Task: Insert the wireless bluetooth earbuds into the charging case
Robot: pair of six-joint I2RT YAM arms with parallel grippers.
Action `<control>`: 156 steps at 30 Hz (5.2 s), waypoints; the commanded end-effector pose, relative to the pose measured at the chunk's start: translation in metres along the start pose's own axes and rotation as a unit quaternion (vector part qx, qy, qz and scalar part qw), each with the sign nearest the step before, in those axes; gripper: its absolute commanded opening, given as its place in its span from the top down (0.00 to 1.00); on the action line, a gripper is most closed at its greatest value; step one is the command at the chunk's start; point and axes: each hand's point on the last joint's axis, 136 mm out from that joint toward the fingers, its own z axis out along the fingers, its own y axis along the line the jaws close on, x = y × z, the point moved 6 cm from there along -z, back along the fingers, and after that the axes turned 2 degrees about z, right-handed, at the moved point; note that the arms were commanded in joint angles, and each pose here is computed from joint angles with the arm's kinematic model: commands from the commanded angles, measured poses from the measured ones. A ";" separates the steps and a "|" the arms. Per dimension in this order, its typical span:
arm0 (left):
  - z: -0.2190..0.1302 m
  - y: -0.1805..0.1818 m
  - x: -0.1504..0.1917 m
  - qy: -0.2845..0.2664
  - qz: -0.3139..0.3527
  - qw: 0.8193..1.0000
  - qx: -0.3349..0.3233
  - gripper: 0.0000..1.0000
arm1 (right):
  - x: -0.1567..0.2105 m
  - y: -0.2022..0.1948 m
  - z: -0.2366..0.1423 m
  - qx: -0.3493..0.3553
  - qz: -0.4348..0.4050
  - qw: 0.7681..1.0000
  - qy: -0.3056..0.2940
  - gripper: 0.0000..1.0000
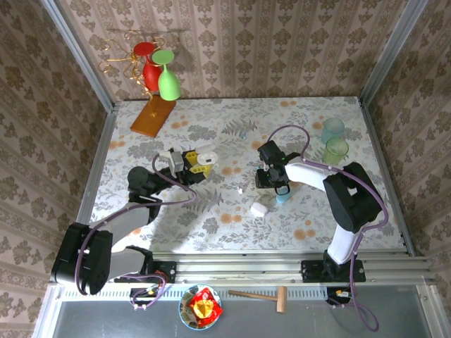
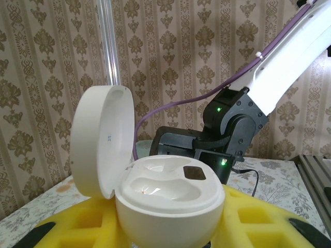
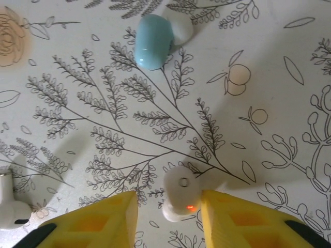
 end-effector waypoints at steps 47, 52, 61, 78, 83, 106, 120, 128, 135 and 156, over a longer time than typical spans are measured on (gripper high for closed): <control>-0.005 -0.007 -0.011 -0.020 0.041 0.999 -0.002 0.74 | -0.008 0.032 0.009 0.086 0.005 0.996 0.036 0.74; -0.005 -0.007 -0.011 -0.020 0.041 0.999 -0.002 0.74 | -0.007 0.031 0.012 0.090 0.001 0.995 0.042 0.80; -0.005 -0.006 -0.008 -0.017 0.036 0.999 -0.005 0.74 | -0.014 0.027 -0.007 0.046 0.028 0.998 0.026 0.84; 0.000 -0.001 -0.008 -0.016 0.032 0.999 -0.002 0.74 | -0.039 0.021 -0.094 -0.373 0.187 0.909 0.013 0.87; 0.003 0.001 -0.007 -0.015 0.031 0.999 -0.001 0.74 | -0.047 0.028 -0.110 -0.454 0.187 0.871 0.005 0.88; 0.008 0.003 -0.007 -0.016 0.033 0.999 0.003 0.74 | -0.067 0.043 -0.145 -0.593 0.173 0.786 -0.033 0.93; 0.010 0.001 -0.005 -0.014 0.029 0.999 0.008 0.74 | -0.059 0.053 -0.137 -0.612 0.140 0.778 0.016 0.99; 0.010 0.000 -0.005 -0.015 0.031 0.999 0.005 0.74 | -0.066 0.068 -0.138 -0.644 0.195 0.740 0.025 0.99; 0.008 -0.001 -0.004 -0.014 0.034 0.999 0.002 0.74 | -0.066 0.068 -0.143 -0.639 0.226 0.735 0.004 0.98; 0.023 0.029 0.018 0.006 0.105 0.988 -0.110 0.75 | -0.053 0.102 -0.201 -0.619 0.136 0.770 -0.071 0.98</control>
